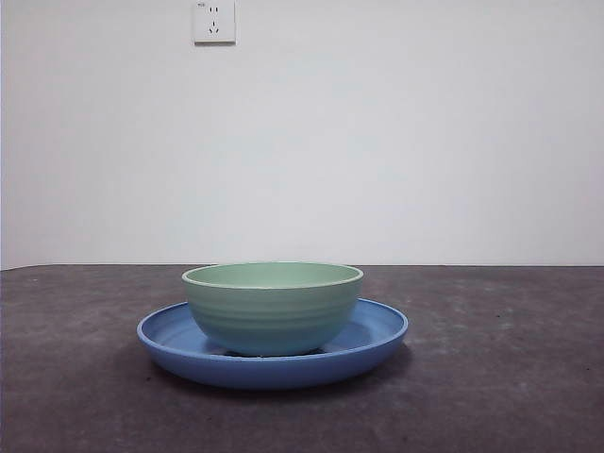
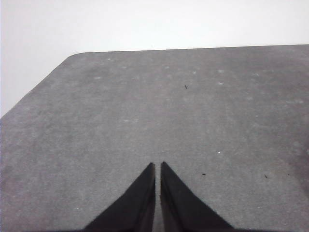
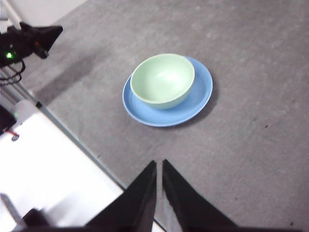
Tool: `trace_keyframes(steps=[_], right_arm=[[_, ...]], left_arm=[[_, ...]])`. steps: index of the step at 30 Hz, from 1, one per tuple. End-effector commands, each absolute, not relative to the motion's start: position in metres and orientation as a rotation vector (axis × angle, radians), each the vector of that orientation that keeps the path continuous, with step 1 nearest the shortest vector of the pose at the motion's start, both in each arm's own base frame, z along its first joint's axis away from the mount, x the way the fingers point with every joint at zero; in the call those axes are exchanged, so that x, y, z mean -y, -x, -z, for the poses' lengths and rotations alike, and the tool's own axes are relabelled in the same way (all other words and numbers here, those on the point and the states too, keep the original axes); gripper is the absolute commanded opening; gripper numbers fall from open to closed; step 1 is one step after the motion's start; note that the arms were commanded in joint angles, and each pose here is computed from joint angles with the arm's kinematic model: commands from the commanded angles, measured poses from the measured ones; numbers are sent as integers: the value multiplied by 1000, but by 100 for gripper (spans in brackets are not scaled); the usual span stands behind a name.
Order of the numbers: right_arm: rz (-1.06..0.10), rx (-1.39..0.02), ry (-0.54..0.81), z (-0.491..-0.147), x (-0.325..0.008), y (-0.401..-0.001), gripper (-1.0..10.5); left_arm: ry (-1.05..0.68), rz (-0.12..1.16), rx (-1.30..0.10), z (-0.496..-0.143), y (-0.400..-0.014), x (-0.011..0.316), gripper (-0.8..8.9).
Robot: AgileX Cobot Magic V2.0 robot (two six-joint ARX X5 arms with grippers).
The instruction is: Place the green bowl on the blue plate
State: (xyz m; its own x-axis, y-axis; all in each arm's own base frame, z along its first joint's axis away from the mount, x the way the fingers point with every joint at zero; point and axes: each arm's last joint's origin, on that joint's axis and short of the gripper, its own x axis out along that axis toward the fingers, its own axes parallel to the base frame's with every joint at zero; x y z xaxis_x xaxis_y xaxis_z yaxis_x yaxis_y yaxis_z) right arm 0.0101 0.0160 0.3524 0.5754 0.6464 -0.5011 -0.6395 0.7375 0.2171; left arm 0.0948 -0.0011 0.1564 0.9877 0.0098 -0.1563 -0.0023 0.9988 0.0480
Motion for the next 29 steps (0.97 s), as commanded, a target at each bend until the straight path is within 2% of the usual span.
trace_keyframes(steps=[1, 4, 7, 10, 13, 16, 20, 26, 29], right_arm=[[-710, -534, -12, -354, -13, -5, 18], [-643, -420, 31, -351, -13, -7, 18], [-561, -236, 35, -340, -15, -23, 18], [-469, -95, 46, -319, -14, -41, 18], [-349, -20, 58, -293, -10, -56, 18], [-201, 20, 66, -266, -4, -68, 18], [-67, 21, 67, -231, 3, -79, 18], [84, -1, 63, -191, 9, -91, 18], [96, -3, 63, -178, 9, -94, 18]], left_arm=[[-64, -9, -181, -149, -96, 1, 19], [-64, -9, -181, -149, -96, 1, 19], [-64, -8, -181, -149, -96, 1, 19], [-64, -9, -181, -149, -96, 1, 19], [-64, -9, -181, -149, -96, 1, 19], [-64, -9, -181, -149, -96, 1, 19], [-64, -8, -181, -149, -96, 1, 19], [-64, -9, -181, -149, -96, 1, 19], [-64, -9, -181, -149, -96, 1, 19]])
